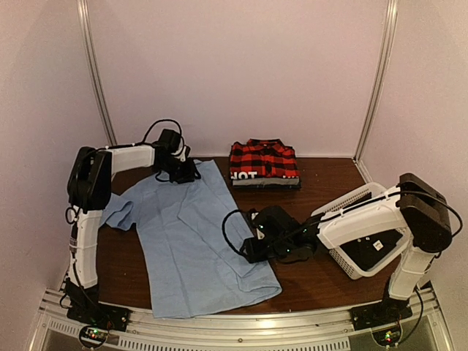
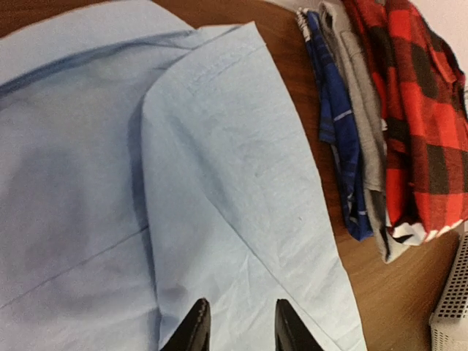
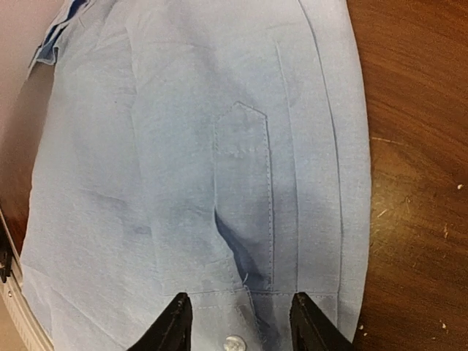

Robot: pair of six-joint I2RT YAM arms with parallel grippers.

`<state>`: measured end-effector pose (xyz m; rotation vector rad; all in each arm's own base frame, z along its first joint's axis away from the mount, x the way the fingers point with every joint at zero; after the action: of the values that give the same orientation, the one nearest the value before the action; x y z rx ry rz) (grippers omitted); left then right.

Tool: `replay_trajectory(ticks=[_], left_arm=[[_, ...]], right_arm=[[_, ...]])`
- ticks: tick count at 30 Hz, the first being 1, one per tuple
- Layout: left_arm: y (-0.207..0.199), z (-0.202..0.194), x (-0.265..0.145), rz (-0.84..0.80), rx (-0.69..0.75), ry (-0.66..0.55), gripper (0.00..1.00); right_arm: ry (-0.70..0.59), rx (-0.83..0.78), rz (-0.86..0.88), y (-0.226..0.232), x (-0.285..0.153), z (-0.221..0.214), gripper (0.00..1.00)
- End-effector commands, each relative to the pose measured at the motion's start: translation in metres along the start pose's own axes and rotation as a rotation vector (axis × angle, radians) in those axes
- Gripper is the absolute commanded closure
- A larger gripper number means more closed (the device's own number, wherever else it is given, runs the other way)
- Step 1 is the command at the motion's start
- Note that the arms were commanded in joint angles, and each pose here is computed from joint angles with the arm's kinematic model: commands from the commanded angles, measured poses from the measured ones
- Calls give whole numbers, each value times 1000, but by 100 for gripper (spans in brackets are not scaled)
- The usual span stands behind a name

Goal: Fold and stack the long sleeve shirts
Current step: Move the 1/3-folded shirt to the center of the board, then pick up the sleeve from the corner of the board.

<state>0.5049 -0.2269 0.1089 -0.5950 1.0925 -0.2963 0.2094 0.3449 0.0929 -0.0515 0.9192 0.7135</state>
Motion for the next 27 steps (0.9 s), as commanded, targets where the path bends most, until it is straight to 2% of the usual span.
replay_trajectory(ticks=[1,5,9,17,22,27], left_arm=[[-12,16,-84,57,41,-151,67],[7,3,-135,130,13,-217,65],[44,-20,-175,232,-52,-274,63],[136,-54,-253,381,-276,-432,55],[205,-68,-275,469,-450,-474,53],[243,-77,-267,420,-554,-438,52]], right_arm=[[-131,-41,-3,9,-35,38,52],[-230,-51,-3,11,-60,58,49],[-321,-59,-13,11,-87,74,45],[-561,-19,30,10,-153,98,32],[-656,-2,20,3,-184,102,24],[-731,14,5,-7,-209,101,14]])
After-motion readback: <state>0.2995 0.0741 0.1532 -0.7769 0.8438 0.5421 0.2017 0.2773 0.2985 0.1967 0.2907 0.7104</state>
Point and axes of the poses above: each gripper's point midway between its finger pads, its own x axis out along the fingers, its own y axis along the line the jaws close on, z = x × y, the point moved 6 cm from there along -x, back along the fingers, and after that the axes turned 13 degrees about -x, right-handed, at the moved point
